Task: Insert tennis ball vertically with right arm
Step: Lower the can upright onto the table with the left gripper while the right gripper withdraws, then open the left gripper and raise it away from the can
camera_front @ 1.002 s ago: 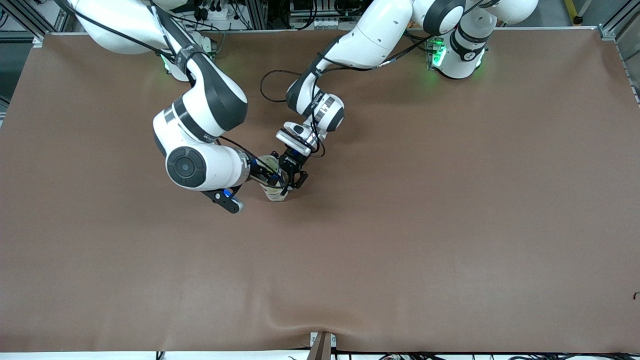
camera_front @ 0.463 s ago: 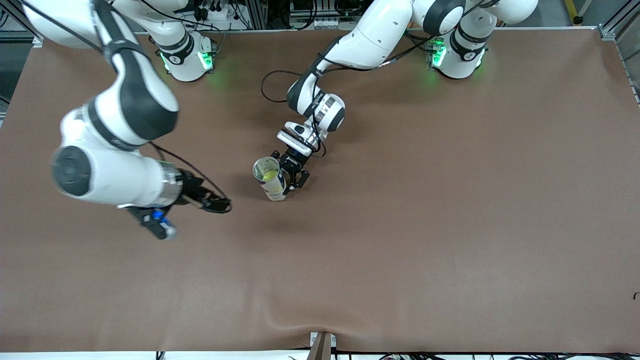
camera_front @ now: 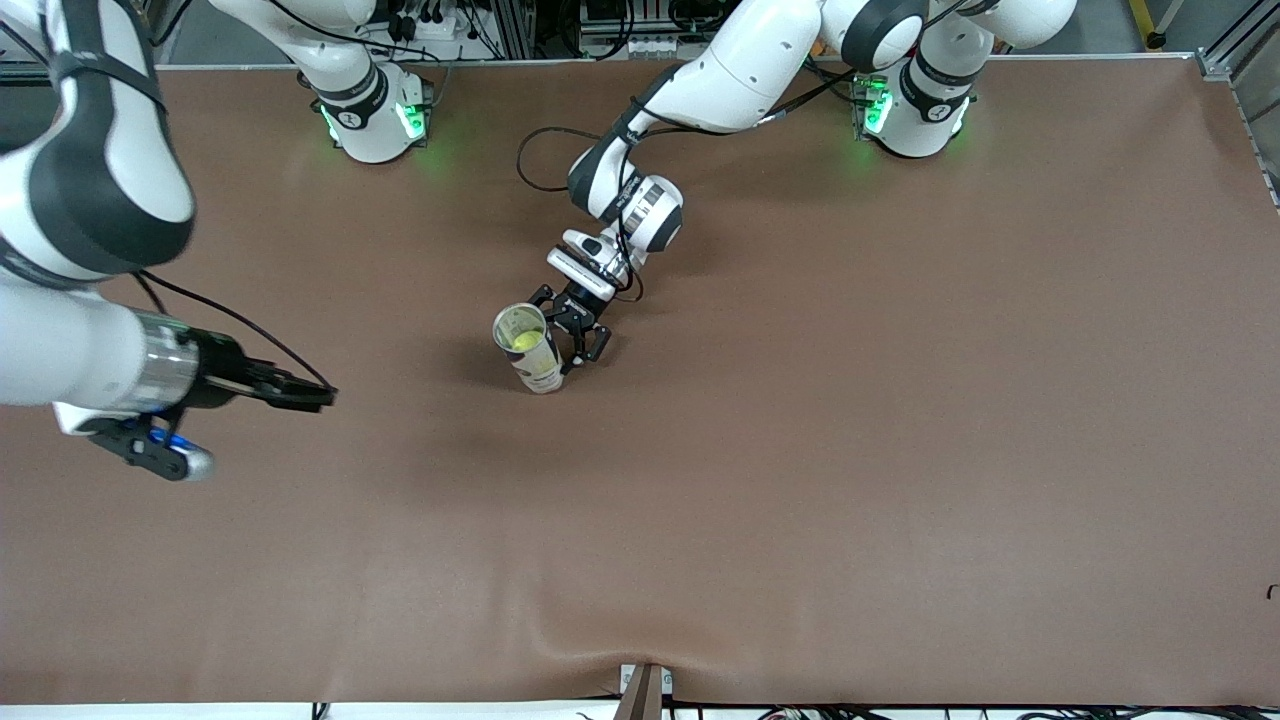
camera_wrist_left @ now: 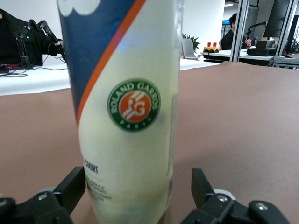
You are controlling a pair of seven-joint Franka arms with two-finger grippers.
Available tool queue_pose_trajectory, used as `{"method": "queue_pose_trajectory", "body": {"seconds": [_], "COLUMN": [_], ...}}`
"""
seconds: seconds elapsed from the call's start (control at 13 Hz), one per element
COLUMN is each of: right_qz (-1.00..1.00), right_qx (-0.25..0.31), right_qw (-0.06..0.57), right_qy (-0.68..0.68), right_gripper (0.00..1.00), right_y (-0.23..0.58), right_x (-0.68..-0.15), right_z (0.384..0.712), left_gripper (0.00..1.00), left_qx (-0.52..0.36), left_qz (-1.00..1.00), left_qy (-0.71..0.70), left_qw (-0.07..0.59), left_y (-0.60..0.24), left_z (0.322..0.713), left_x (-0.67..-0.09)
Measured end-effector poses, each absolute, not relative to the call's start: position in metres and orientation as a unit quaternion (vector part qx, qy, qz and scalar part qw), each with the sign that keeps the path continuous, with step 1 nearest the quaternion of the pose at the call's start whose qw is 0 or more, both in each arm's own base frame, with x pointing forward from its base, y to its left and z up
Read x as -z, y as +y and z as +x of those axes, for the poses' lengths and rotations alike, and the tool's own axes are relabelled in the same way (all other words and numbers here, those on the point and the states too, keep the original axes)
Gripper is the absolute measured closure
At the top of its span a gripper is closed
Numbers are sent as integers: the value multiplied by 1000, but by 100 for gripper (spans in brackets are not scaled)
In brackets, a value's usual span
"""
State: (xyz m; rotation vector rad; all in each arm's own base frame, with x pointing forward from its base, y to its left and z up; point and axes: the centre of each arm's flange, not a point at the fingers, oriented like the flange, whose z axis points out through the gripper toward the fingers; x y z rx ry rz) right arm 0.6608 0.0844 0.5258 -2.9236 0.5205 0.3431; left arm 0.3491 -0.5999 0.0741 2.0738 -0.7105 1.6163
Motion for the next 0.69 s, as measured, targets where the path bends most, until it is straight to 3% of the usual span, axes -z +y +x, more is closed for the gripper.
{"method": "queue_pose_trajectory", "body": {"seconds": [0.23, 0.69], "right_qz": [-982, -996], "right_qx": [-129, -78], "right_qw": [60, -7], "right_qy": [121, 50], "right_gripper": [0, 0], "right_y": [72, 66], "right_x": [-574, -654], "right_z": [634, 575], "left_gripper": [0, 0], "left_qx": [-572, -545], "left_qz": [752, 776], "left_qy": [-260, -251], "left_qw": [200, 197], "left_y": [-590, -576], "left_z": [345, 316], "left_x": [-65, -64]}}
